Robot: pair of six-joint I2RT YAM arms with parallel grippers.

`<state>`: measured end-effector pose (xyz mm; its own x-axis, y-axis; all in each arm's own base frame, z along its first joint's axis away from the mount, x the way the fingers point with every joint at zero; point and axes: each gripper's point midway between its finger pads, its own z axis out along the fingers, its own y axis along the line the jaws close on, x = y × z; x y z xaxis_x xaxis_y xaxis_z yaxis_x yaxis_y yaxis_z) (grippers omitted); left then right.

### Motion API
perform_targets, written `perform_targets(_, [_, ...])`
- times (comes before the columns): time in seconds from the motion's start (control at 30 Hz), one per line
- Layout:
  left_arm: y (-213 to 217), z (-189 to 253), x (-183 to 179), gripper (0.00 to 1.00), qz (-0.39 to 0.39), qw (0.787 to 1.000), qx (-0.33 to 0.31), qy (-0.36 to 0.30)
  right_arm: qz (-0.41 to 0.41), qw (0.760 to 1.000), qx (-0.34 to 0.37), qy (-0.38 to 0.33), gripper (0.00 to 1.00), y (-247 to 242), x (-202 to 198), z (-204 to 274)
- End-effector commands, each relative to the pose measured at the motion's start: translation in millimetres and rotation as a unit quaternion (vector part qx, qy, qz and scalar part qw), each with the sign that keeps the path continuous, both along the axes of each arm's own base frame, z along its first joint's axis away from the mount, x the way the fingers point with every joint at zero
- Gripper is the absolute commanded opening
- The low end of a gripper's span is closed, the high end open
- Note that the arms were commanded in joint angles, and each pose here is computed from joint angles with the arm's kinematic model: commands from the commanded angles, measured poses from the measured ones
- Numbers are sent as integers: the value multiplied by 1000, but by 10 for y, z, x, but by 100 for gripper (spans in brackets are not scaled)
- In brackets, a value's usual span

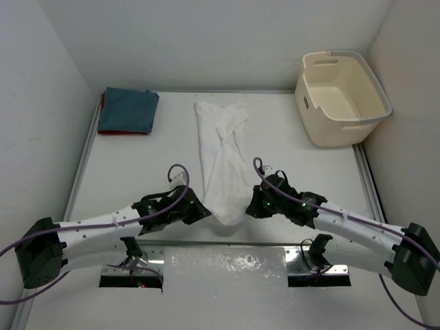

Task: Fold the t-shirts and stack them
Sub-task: Grab the bottom of the folded rectangular tshirt with both arms, then fold the folded rectangular tshirt in 1/3 of the way

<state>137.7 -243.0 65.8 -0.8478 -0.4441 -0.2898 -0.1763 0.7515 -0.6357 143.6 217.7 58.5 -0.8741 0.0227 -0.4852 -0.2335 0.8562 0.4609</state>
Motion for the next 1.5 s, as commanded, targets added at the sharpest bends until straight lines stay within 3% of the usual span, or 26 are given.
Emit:
perform_targets(0.0, [-110, 297, 355, 0, -13, 999, 6, -49, -4, 998, -44, -54, 0, -46, 337, 204])
perform_targets(0.23, [-85, 475, 971, 0, -5, 998, 12, -57, -23, 997, -25, -72, 0, 7, 962, 414])
perform_targets(0.37, [-66, 763, 1506, 0, 13, 996, 13, -92, -20, 995, -21, -92, 0, 54, 1346, 596])
perform_targets(0.77, [87, 888, 2555, 0, 27, 992, 33, -115, -38, 995, 10, -88, 0, 123, 2359, 637])
perform_targets(1.03, [110, 843, 3021, 0, 19, 991, 36, -124, -57, 994, 23, -86, 0, 114, 2812, 600])
perform_targets(1.47, [144, 405, 3309, 0, 20, 993, 66, -96, -73, 995, 8, -70, 1, 27, 3235, 238])
